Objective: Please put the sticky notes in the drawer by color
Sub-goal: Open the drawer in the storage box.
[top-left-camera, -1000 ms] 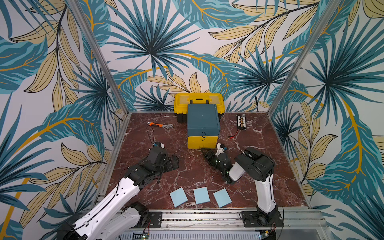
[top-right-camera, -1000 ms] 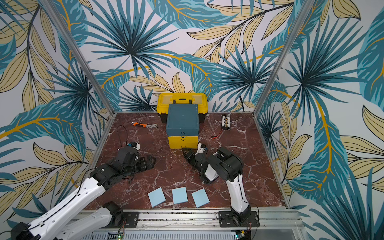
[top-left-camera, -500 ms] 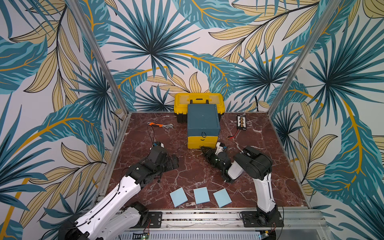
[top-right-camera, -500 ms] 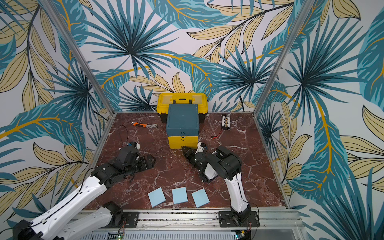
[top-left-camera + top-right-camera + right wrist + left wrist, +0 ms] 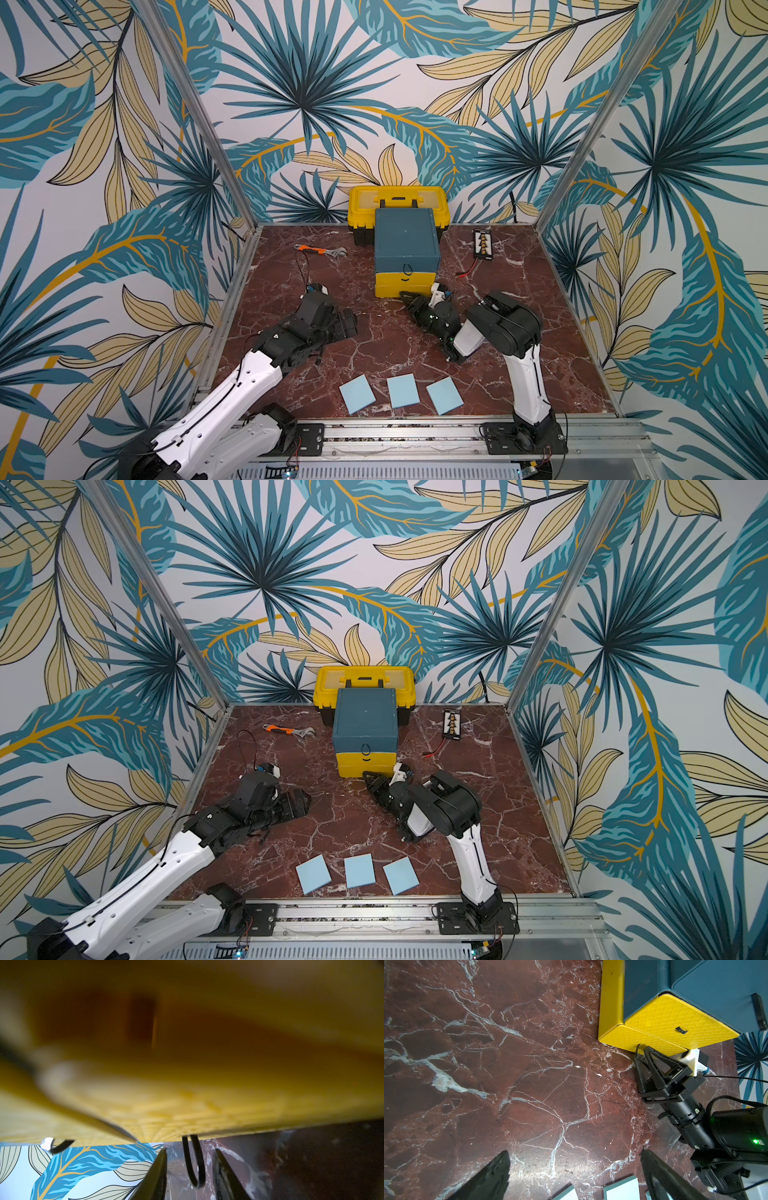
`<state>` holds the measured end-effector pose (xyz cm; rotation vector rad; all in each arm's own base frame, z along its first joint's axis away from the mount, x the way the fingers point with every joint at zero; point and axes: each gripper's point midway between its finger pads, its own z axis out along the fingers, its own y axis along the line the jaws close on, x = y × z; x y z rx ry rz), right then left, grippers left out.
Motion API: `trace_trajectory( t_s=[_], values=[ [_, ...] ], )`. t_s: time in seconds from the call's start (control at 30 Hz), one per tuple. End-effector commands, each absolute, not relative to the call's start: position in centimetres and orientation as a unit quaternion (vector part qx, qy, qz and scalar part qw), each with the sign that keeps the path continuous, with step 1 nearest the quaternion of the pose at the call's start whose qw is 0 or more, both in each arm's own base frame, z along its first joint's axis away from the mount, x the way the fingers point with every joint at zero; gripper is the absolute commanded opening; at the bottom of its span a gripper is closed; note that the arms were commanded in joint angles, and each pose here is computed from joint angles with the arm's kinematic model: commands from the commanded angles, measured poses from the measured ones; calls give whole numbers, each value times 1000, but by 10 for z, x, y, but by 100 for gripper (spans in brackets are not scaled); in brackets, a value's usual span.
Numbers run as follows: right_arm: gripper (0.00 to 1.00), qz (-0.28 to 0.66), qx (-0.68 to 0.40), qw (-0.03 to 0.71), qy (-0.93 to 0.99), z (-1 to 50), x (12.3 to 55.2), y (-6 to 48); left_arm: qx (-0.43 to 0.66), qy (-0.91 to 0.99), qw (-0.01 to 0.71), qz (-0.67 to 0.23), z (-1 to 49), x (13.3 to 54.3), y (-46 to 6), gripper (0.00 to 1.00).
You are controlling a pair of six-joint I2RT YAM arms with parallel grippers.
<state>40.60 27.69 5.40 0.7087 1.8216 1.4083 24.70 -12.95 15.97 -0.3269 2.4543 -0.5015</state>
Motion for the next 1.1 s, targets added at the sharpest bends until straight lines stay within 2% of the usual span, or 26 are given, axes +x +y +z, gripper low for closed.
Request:
trace_trajectory(
  t_s=[0.0,0.17,0.27,0.4,0.5,0.57,1.07],
  values=[
    [35,551,274,348,707,48,406,282,-121,924,312,-183,161,250,-127,100],
    [25,554,271,349,706,50,408,284,-121,924,312,-184,161,250,-126,100],
    [24,553,272,347,707,48,408,284,-123,924,312,-183,160,250,-126,100],
    [18,554,271,348,706,50,407,284,-123,924,312,-183,160,250,-125,100],
    [12,558,270,344,705,51,406,285,-122,924,312,-182,160,250,-126,100],
    [4,561,268,339,706,52,405,287,-123,925,311,-182,159,250,-125,100],
    [4,561,263,324,715,53,387,282,-123,923,315,-183,162,252,-126,100]
  ],
)
